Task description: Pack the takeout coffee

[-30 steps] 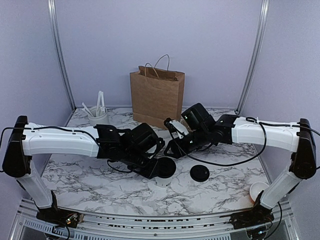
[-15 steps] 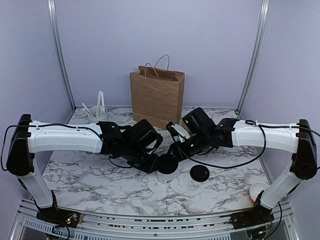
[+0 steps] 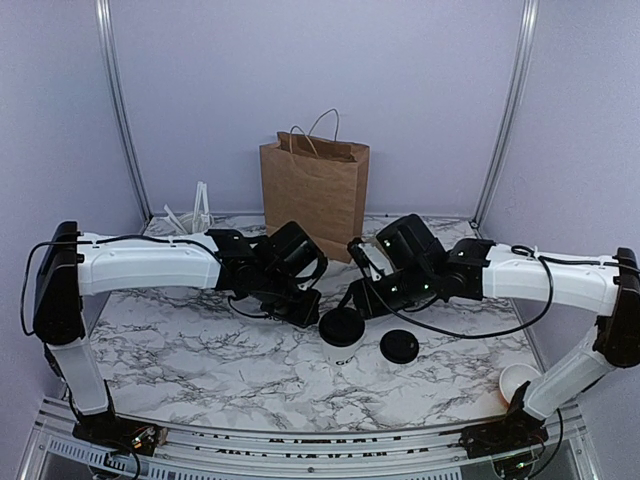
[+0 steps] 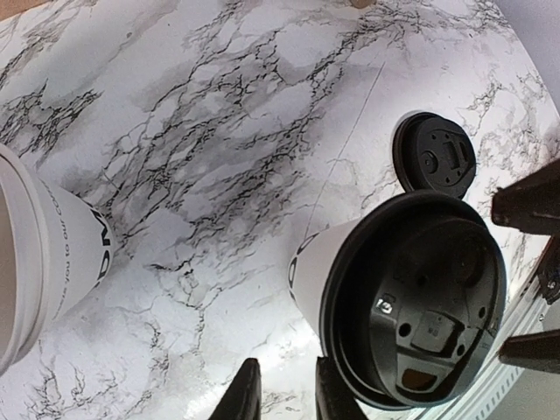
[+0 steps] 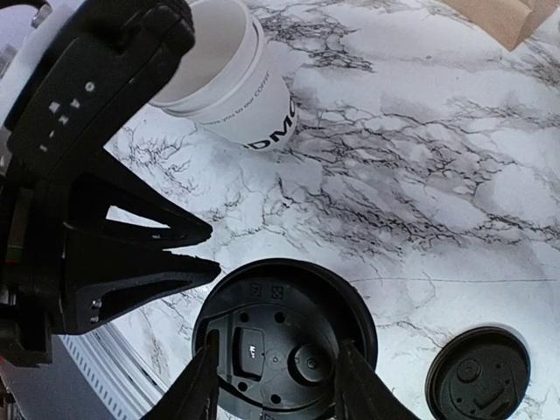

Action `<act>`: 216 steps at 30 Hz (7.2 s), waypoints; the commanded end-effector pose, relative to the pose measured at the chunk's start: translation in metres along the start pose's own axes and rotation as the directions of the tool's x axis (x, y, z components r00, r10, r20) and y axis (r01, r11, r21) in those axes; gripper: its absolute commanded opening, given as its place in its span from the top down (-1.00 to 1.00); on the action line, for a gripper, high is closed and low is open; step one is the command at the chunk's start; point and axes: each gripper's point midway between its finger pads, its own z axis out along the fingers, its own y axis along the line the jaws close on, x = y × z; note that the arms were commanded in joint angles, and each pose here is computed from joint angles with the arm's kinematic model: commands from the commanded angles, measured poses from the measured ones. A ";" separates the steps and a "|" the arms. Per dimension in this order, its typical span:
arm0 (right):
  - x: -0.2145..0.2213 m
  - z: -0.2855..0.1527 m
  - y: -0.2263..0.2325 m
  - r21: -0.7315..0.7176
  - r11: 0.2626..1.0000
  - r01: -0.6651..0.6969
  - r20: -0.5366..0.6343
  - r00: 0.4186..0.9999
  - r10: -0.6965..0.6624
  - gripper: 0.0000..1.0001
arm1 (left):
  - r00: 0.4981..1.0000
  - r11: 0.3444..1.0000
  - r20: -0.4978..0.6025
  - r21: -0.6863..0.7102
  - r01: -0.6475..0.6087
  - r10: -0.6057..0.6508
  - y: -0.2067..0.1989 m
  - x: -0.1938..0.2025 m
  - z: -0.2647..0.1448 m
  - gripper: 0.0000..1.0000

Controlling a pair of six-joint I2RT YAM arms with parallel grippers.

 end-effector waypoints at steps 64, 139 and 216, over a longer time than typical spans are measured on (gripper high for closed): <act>0.025 0.012 -0.046 -0.098 0.984 -0.146 -0.037 0.989 0.144 0.37 | 0.990 0.965 -0.052 0.224 0.138 -0.130 -0.036 0.018 0.001 0.55; 0.028 -0.022 -0.038 0.073 0.976 -0.205 0.069 0.977 0.200 0.37 | 0.997 0.998 -0.049 0.023 0.058 -0.057 0.003 0.001 0.000 0.56; 0.049 0.023 -0.040 -0.083 0.981 -0.177 -0.073 0.983 0.171 0.31 | 0.993 0.994 -0.095 0.074 0.077 -0.070 -0.013 0.046 0.005 0.49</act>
